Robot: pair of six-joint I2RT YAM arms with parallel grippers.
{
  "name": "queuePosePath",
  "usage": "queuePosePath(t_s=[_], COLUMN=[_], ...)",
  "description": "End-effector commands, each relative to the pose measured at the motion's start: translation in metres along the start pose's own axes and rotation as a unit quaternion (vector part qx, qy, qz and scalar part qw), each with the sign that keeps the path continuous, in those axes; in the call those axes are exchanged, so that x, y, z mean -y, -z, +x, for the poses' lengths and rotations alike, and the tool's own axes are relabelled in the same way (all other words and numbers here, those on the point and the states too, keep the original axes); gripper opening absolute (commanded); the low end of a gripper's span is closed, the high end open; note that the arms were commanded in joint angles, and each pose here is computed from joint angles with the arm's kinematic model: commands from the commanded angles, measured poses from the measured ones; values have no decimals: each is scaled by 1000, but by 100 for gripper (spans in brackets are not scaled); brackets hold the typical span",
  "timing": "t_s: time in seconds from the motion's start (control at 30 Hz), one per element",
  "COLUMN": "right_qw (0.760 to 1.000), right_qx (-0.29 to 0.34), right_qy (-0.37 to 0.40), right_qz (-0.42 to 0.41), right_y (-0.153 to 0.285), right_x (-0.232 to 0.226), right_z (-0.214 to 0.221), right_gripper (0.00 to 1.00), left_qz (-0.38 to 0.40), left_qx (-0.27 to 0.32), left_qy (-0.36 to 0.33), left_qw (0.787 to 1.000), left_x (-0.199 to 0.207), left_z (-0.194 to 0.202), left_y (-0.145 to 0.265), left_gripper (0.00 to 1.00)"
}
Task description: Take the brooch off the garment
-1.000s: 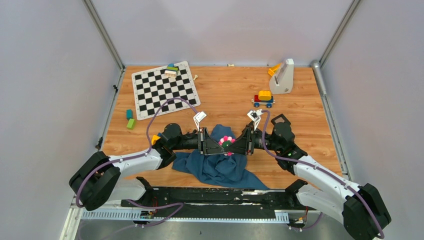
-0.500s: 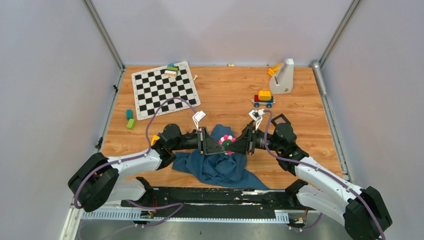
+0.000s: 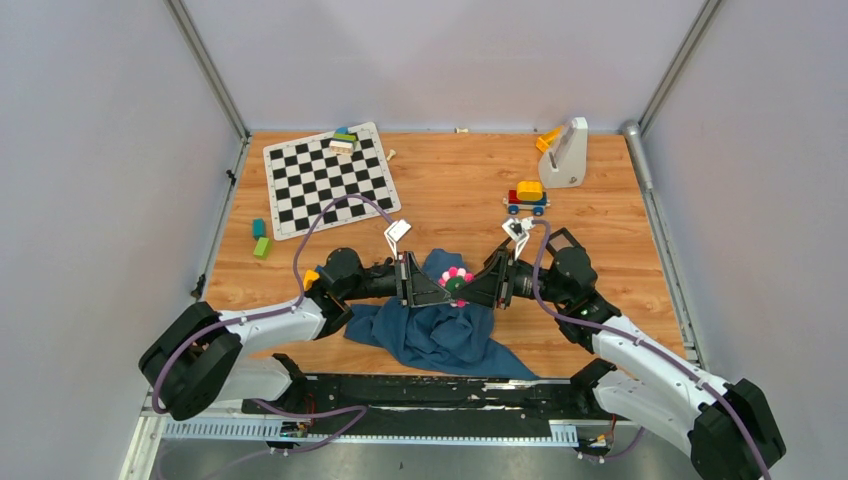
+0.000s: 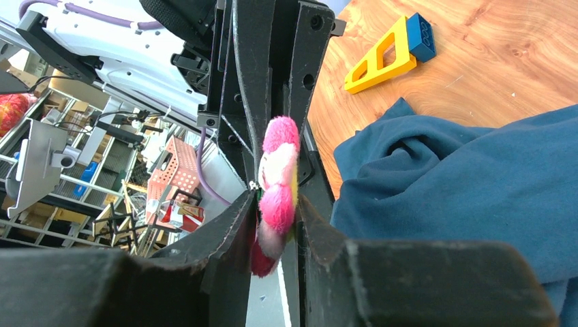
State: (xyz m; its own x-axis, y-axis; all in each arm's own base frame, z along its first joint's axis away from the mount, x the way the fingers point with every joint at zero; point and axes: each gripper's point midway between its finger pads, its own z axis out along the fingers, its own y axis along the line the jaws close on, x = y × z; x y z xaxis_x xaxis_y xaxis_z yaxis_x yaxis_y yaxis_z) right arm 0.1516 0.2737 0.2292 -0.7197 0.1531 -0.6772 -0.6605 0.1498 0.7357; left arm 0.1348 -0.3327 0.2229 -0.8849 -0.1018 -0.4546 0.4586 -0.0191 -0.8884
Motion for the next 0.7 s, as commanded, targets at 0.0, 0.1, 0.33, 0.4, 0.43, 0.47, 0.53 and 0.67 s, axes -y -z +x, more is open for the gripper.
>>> queuePosePath(t_s=[0.0,0.1,0.33,0.4,0.43,0.47,0.53,0.67], right_qw=[1000,1000,1000,1000,1000,1000,1000,1000], right_qx=[18,19,19,18,18,18,18,16], right_qy=[2,3,4,4,5,5,6,8], right_qz=[18,18,18,17,16,16,15,13], right_y=[2,2,2,2,2,2,2,2], right_x=[9,8,9,8,8,8,8,7], right_z=[-4,-5,-5,-5,-5,-5,-5,-5], right_gripper=[26,27,27,29,32,34,36,39], left_qz=[34,31,29,29,30,30,29,28], left_qx=[17,22,24,23,24,24,25,27], left_qy=[-21,-19,-17,-17,-17,-17,-17,-16], left_qw=[999,999,999,999,999,999,999,999], left_x=[19,17,16,17,17,18,17,17], left_z=[-9,-11,-12,-12,-12,-13,-13,-14], left_y=[0,2,3,3,3,3,3,3], left_gripper=[0,0,0,0,0,0,0,0])
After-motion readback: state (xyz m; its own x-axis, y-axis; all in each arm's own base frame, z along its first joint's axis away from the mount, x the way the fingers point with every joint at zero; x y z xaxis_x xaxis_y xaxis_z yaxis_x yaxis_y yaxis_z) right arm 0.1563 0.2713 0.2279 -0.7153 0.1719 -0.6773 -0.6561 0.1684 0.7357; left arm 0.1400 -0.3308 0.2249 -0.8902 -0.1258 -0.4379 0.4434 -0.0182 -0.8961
